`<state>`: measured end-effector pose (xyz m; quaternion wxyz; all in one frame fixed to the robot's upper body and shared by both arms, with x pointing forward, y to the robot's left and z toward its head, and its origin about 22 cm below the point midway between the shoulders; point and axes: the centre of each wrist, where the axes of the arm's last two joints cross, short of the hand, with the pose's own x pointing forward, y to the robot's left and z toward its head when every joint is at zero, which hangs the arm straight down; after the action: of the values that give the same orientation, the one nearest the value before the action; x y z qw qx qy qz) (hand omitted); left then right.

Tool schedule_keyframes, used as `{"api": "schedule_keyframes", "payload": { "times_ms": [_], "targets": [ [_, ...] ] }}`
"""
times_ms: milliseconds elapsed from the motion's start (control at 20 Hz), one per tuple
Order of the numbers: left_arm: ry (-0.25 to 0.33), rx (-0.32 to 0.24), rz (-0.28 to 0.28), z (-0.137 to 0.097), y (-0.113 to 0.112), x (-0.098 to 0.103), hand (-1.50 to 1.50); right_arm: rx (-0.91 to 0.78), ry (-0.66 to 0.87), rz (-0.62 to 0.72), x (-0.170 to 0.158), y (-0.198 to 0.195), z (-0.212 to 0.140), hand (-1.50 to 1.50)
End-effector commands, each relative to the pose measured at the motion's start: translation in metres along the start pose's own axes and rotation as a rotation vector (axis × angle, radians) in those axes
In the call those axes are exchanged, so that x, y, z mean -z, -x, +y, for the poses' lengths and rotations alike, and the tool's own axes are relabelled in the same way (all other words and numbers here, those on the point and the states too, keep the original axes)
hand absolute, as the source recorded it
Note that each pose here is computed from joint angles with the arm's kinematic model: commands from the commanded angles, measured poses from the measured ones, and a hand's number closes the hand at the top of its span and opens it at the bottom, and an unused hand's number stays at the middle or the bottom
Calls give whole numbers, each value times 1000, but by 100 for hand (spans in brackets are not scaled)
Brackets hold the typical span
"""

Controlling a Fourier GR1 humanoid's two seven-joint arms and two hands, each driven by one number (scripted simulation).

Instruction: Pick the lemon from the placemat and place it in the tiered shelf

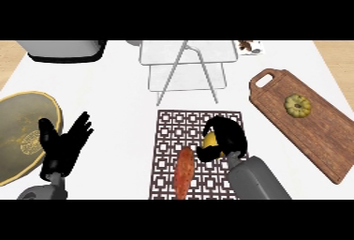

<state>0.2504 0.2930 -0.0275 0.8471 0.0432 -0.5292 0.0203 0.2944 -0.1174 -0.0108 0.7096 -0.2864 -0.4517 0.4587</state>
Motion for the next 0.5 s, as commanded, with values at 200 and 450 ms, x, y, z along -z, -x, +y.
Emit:
{"api": "schedule_keyframes", "payload": {
  "times_ms": [200, 450],
  "targets": [
    [29, 15, -1, -3, -8, 6, 0, 24, -47, -136, -13, -59, 30, 150],
    [45, 14, -16, -10, 0, 8, 0, -49, -44, -253, -49, -123, 25, 150]
  ]
}}
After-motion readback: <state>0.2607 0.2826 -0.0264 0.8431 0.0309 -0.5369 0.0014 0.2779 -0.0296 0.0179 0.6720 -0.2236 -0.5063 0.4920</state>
